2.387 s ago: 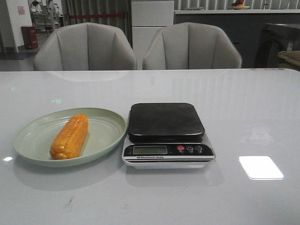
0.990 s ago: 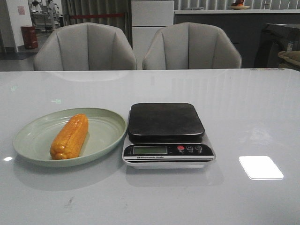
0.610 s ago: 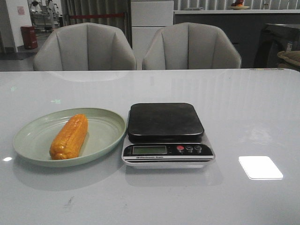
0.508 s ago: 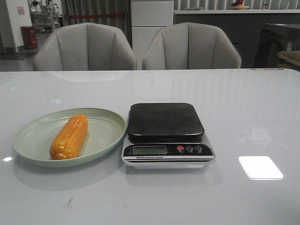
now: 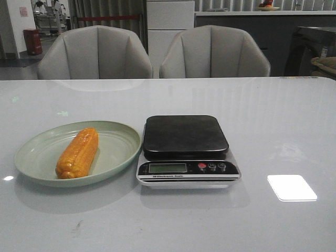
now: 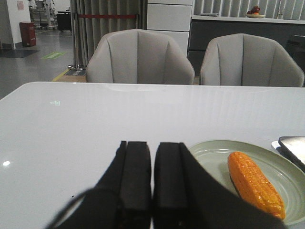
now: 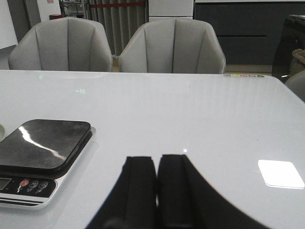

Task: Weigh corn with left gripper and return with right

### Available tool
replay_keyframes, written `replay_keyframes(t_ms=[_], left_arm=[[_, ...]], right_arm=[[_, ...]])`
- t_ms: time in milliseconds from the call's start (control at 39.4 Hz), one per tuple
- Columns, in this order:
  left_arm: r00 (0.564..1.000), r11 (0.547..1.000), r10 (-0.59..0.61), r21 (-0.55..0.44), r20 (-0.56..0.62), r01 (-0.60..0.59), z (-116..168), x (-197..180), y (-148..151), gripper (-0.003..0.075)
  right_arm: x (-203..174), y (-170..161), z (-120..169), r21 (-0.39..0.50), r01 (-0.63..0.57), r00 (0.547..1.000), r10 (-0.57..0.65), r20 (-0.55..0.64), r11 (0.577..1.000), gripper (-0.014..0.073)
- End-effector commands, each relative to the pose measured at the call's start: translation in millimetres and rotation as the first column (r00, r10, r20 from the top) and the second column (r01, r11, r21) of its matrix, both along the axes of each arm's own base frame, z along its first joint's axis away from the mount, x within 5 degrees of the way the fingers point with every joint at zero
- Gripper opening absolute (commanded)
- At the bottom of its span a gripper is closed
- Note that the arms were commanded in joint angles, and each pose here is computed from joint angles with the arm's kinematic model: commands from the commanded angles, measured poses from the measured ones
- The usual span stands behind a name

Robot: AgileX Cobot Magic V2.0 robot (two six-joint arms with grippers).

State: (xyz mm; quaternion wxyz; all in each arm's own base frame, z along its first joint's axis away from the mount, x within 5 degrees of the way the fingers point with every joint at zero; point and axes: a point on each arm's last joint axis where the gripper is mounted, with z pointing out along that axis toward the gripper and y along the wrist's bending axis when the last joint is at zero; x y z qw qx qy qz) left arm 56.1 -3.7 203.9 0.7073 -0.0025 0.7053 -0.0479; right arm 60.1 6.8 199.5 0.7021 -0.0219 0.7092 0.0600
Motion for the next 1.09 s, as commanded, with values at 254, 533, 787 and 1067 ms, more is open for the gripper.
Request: replay_keyframes(t_ms=[254,533,787,1067], left_arm=[[0.998,1.000,0.005,-0.007,0.069,-0.005,-2.2,-0.3,0.4,0.0114],[0.998,1.000,0.005,-0.007,0.069,-0.005,-2.2,-0.3,0.4,0.0114],[0.998,1.000,0.005,-0.007,0.069,-0.005,-2.2,-0.3,0.4,0.0114],[0.998,1.000,0.005,-0.007,0.069,-0.005,-2.2,-0.3,0.4,0.0114]], right_arm=[[-5.1,-4.2,8.6,0.018,0.069,0.987,-0.071,0.145,0.997,0.0159],[-5.1,-4.3,8.5,0.018,0.071,0.987,-0.073,0.144,0.997,0.0159],[-5.1,-4.3,8.5,0.018,0.071,0.987,-0.073,0.144,0.997,0.0159],[-5.1,-4.3,8.5,0.018,0.071,0.987,-0.073,0.144,0.997,0.0159]])
